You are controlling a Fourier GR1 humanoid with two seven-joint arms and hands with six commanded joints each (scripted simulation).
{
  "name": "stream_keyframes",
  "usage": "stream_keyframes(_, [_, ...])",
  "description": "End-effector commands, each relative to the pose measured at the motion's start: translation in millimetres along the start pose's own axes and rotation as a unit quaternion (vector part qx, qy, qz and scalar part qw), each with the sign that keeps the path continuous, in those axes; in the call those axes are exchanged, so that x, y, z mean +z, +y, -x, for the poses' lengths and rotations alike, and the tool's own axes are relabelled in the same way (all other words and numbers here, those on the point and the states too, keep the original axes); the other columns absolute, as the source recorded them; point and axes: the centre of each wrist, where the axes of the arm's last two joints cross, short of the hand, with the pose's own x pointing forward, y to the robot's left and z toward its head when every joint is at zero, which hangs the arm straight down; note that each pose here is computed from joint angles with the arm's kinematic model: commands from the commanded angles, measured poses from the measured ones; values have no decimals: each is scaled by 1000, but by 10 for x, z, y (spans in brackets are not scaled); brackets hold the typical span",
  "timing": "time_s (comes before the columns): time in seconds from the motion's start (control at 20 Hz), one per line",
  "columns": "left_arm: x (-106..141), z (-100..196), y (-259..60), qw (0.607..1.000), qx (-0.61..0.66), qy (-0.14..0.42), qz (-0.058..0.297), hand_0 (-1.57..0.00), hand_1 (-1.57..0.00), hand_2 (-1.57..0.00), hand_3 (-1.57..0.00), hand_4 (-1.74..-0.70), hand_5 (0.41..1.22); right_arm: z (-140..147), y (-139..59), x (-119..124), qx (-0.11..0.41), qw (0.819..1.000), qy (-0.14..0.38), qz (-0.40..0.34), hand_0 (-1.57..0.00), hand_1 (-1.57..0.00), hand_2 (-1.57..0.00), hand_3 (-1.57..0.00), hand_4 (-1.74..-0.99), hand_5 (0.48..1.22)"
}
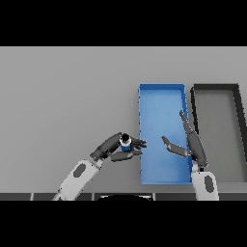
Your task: Pick up the blue pipe and place it into the blue bin.
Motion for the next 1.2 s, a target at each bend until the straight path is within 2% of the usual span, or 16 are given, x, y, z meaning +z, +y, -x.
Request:
stream_keyframes(0.0, [12, 10, 12, 1000, -3, 2, -2, -1571, -1571, -1571, -1571, -1474, 1221, -6, 27, -22, -10, 1000, 1, -5, 1, -11, -3, 1, -1194, 572])
stream_keyframes(0.1, [41, 4, 14, 1000, -2, -3, 0, -1571, -1571, -1571, -1571, -1475, 1221, -95, -71, -45, -49, 997, -52, -8, 1, -22, -30, 1, -1166, 571])
stream_keyframes(0.2, [3, -10, 18, 1000, -5, 5, 1, -1571, -1571, -1571, -1571, -1475, 1221, -252, -163, -99, -80, 991, -99, -35, 1, -14, -25, 1, -1175, 592])
stream_keyframes(0.25, [14, -4, 0, 1000, -3, 5, 0, -1571, -1571, -1571, -1571, -1475, 1221, -300, -207, -80, -83, 989, -115, -51, 1, -11, -20, 1, -1169, 597])
stream_keyframes(0.4, [30, -14, 15, 1000, -8, 7, 4, -1571, -1571, -1571, -1571, -1474, 1221, -684, -360, -150, -69, 981, -140, -117, 1, -5, -10, 1, -1171, 579])
stream_keyframes(0.6, [67, -22, -4, 1000, -10, 7, 6, -1571, -1571, -1571, -1571, -1473, 1221, -1110, -280, -168, -26, 963, -166, -211, 1, -1, -3, 1, -1205, 539])
stream_keyframes(0.8, [40, -44, 47, 1000, -21, 9, 5, -1571, -1571, -1571, -1571, -1474, 1221, -1347, -226, -250, -7, 945, -179, -273, 1, 0, -1, 1, -1256, 523])
stream_keyframes(0.95, [-14, -37, 11, 1000, -19, 16, 7, -1571, -1571, -1571, -1571, -1475, 1221, -1439, -89, -319, -10, 937, -166, -307, 1, 0, 0, 1, -1239, 522])
stream_keyframes(1.05, [-2, -29, 50, 1000, -17, 14, 8, -1571, -1571, -1571, -1571, -1475, 1221, -1513, 1, -325, -25, 923, -174, -343, 1, 1, 0, 1, -1227, 528])
stream_keyframes(1.15, [16, -34, 17, 1000, -14, 11, 15, -1571, -1571, -1571, -1571, -1475, 1221, -1570, 94, -427, -6, 919, -166, -358, 1, 1, 1, 1, -1214, 520])
